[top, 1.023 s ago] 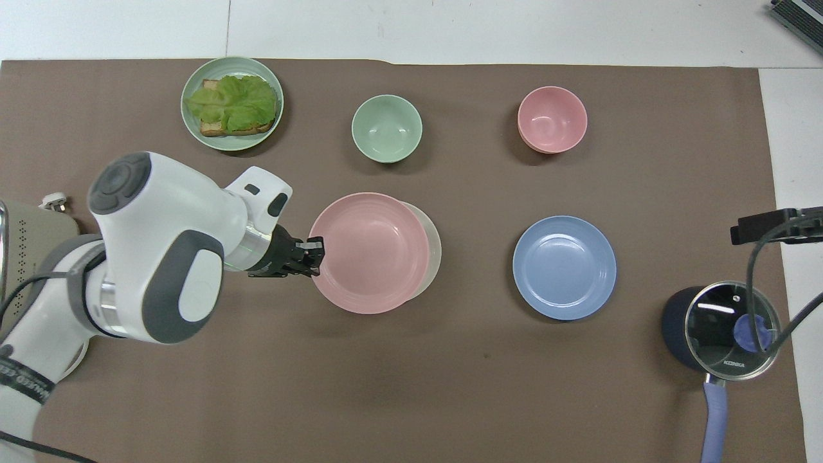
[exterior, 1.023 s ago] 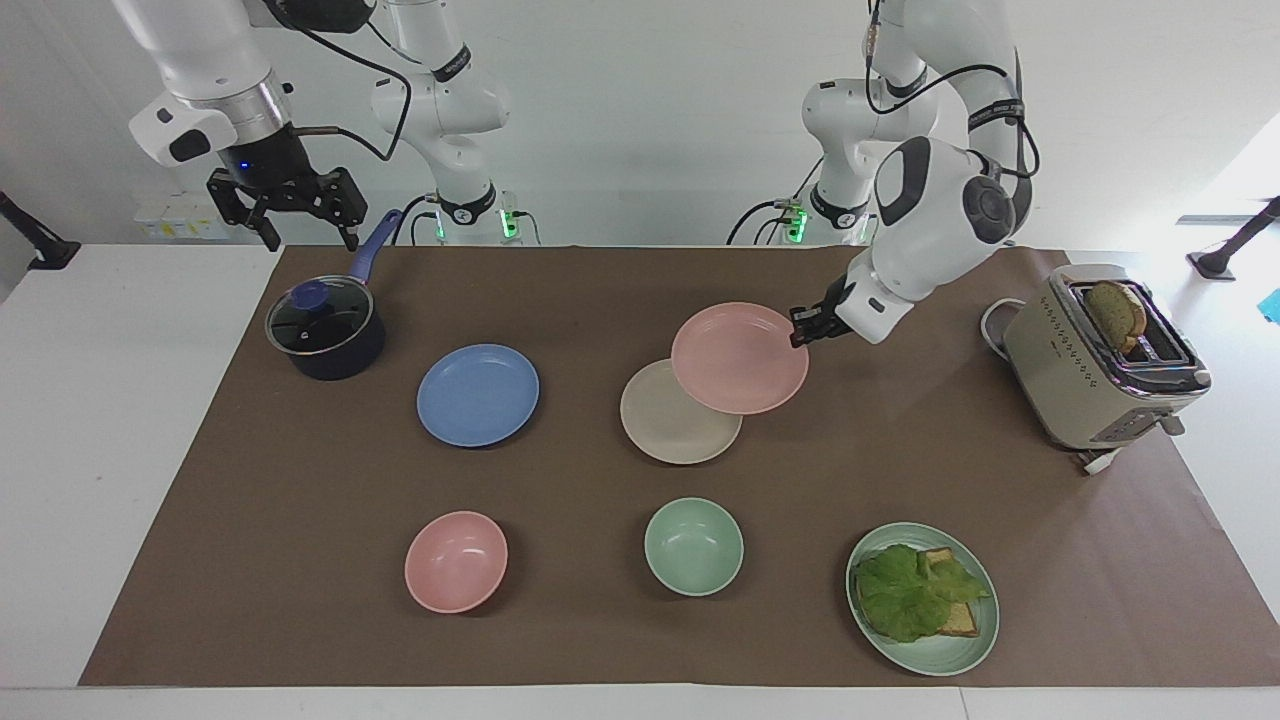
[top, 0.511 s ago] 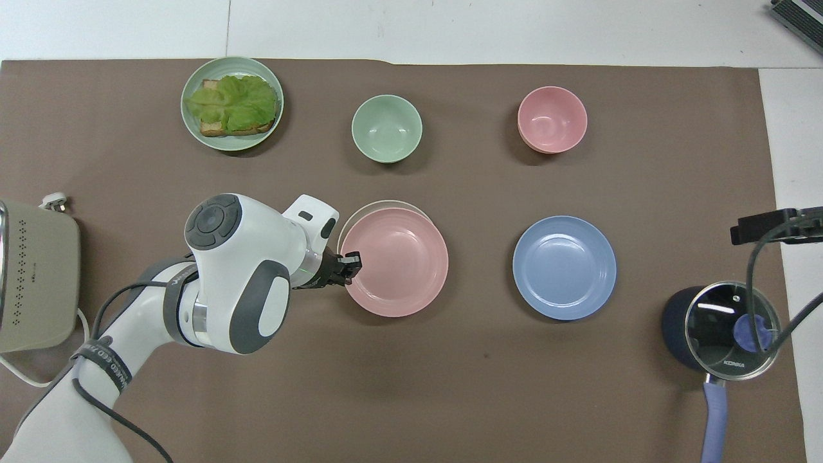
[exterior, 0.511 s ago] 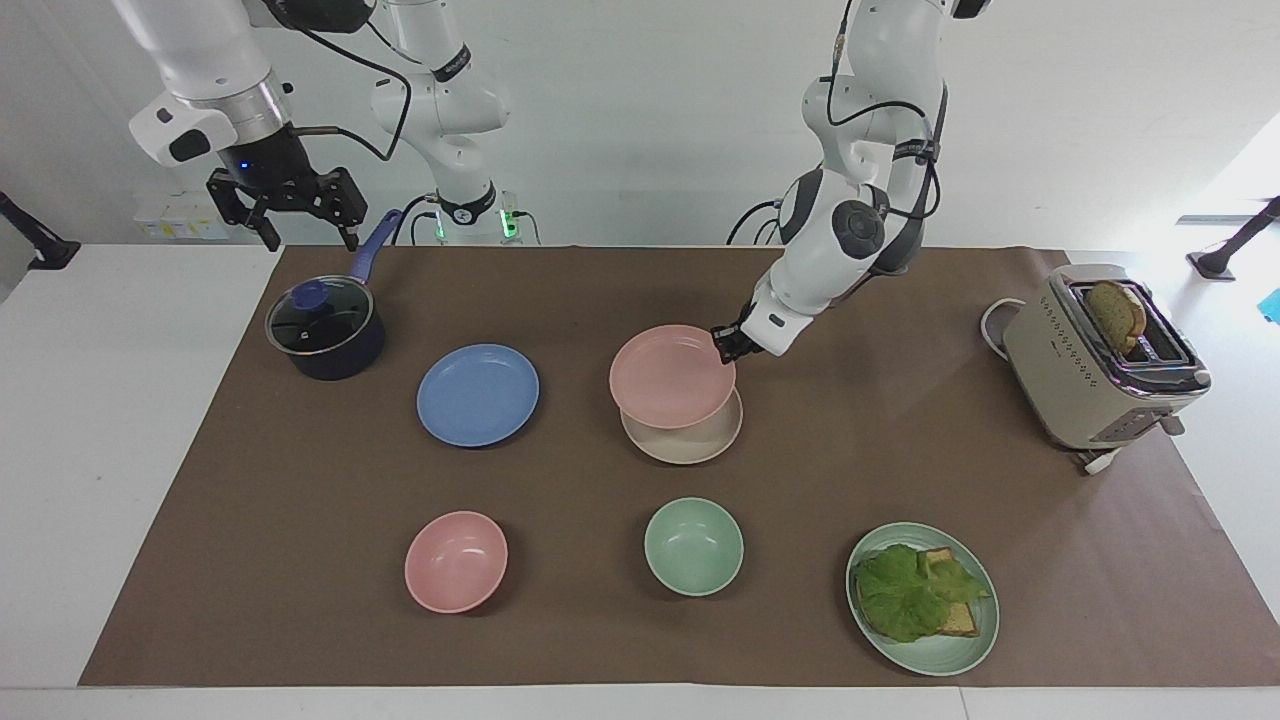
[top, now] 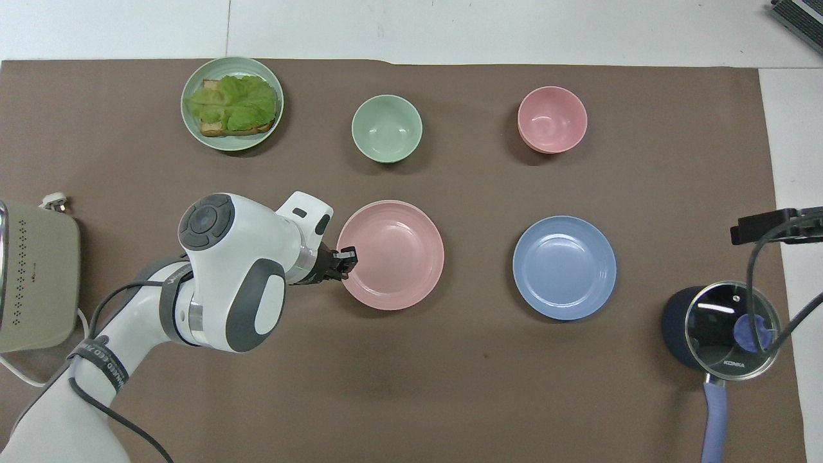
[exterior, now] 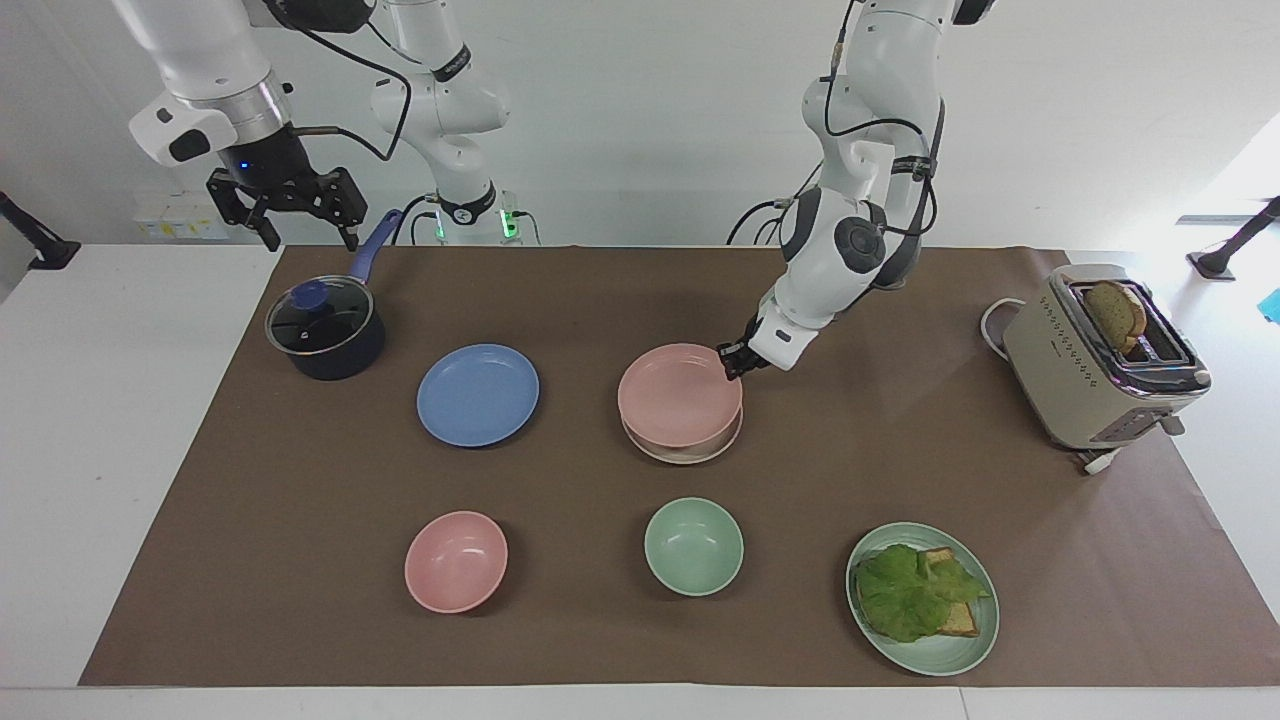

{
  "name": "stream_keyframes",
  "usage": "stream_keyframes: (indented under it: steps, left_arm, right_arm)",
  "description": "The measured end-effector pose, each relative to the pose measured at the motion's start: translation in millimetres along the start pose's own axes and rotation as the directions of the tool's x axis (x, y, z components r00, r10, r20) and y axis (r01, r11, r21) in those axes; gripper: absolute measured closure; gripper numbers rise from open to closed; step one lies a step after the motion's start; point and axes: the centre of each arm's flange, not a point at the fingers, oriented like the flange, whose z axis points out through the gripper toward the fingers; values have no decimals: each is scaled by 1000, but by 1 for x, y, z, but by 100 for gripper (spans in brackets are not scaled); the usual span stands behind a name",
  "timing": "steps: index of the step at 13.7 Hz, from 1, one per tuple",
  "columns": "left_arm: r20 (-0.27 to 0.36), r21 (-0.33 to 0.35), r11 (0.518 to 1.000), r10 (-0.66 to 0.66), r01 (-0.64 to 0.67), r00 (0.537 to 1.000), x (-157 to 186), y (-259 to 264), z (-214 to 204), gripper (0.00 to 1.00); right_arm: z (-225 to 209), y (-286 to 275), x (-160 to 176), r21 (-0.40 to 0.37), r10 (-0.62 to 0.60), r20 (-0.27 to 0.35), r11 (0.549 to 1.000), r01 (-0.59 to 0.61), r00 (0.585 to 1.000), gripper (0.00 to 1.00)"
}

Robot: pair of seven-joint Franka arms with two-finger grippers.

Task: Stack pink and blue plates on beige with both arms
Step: 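Open the left gripper to release the pink plate, then withdraw the left gripper while the right gripper reaches the blue plate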

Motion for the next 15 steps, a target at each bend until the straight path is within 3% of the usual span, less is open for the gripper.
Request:
stream_keyframes:
  steps: [2, 3, 9, 10, 15]
  left_arm:
    - [-8, -4, 1000, 0, 0, 1000, 2, -1, -2, 89]
    - [-10, -5, 1000, 1, -1, 1000, 3, -1, -2, 81]
    - [-36, -16, 1000, -15, 15, 999, 19, -8, -21, 8]
    - [-40, -6, 1000, -20, 20, 999, 29, -15, -35, 0]
    - [-112, 106, 993, -48, 60, 992, 81, -78, -148, 0]
  right_arm:
    - [0, 0, 0, 0, 0, 0, 1000, 0, 1000, 0]
    - [0, 0, 0, 0, 0, 0, 1000, 0, 1000, 0]
    - [2, 0, 0, 1, 0, 1, 1000, 0, 1000, 0]
    - [3, 0, 1, 1, 0, -4, 1000, 0, 1000, 0]
    - [48, -7, 7, 7, -13, 17, 1000, 13, 1000, 0]
